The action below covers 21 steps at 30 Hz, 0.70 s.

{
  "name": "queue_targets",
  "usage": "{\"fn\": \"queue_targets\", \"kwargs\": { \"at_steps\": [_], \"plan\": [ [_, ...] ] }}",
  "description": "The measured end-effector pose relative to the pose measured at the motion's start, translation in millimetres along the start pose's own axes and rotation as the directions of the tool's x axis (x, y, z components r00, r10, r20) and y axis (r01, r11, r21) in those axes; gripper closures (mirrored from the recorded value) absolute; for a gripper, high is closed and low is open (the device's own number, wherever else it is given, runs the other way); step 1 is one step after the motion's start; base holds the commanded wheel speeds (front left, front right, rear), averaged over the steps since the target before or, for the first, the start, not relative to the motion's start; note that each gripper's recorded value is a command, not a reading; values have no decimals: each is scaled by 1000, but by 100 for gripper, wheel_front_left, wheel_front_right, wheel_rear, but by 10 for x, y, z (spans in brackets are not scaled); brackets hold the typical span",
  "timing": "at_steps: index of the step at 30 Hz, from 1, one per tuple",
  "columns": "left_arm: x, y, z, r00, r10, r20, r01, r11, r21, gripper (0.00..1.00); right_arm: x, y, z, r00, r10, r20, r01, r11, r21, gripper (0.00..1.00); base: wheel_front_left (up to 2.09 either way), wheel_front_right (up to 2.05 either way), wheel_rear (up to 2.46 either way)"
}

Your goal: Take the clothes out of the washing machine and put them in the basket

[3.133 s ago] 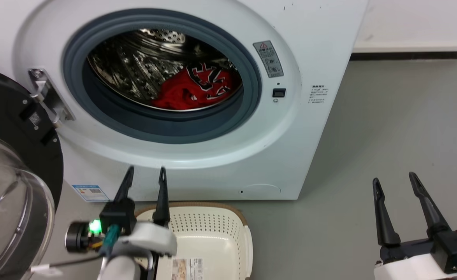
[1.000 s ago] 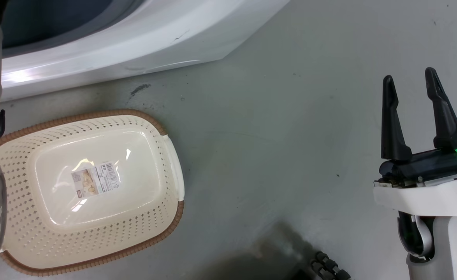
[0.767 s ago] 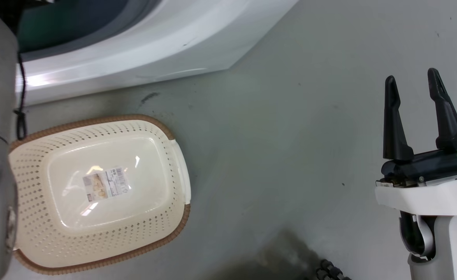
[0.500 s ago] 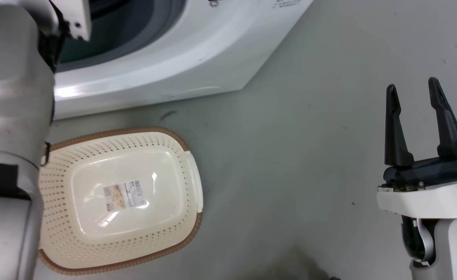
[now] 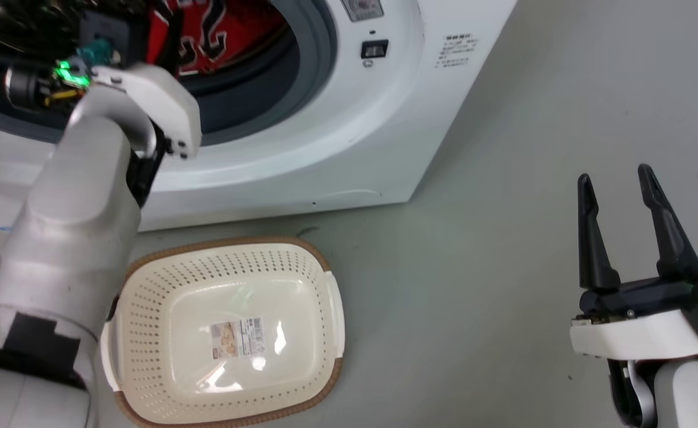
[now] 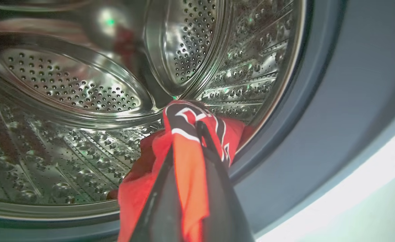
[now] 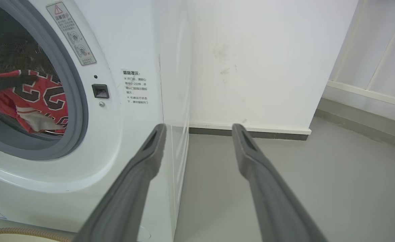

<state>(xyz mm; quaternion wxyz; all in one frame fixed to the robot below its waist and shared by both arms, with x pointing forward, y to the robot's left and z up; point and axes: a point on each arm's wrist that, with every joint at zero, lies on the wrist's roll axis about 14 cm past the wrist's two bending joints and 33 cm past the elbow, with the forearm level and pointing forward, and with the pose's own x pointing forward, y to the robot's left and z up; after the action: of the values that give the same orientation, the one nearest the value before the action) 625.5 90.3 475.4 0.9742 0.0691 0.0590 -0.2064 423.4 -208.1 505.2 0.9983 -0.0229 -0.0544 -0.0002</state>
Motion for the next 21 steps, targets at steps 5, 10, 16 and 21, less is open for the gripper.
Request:
{"fn": "queue_targets", "kwargs": {
  "at_steps": [5,10,16,21],
  "plan": [
    [-280,-60,193,998,-14,64,15,1000,-6,100,-87,55,111,1000,13,22,-13,1000,4,0,0,0,0],
    [-588,-88,487,985,-7,170,8,1000,-8,100,-141,144,223,998,37,49,-38,999,11,0,0,0,0],
    [-993,-163,761,961,9,276,-8,1000,-5,100,-247,209,320,996,54,68,-55,998,21,0,0,0,0],
    [-1307,-240,981,934,9,356,-13,1000,8,100,-312,259,390,994,67,85,-70,997,27,0,0,0,0]
  ]
}}
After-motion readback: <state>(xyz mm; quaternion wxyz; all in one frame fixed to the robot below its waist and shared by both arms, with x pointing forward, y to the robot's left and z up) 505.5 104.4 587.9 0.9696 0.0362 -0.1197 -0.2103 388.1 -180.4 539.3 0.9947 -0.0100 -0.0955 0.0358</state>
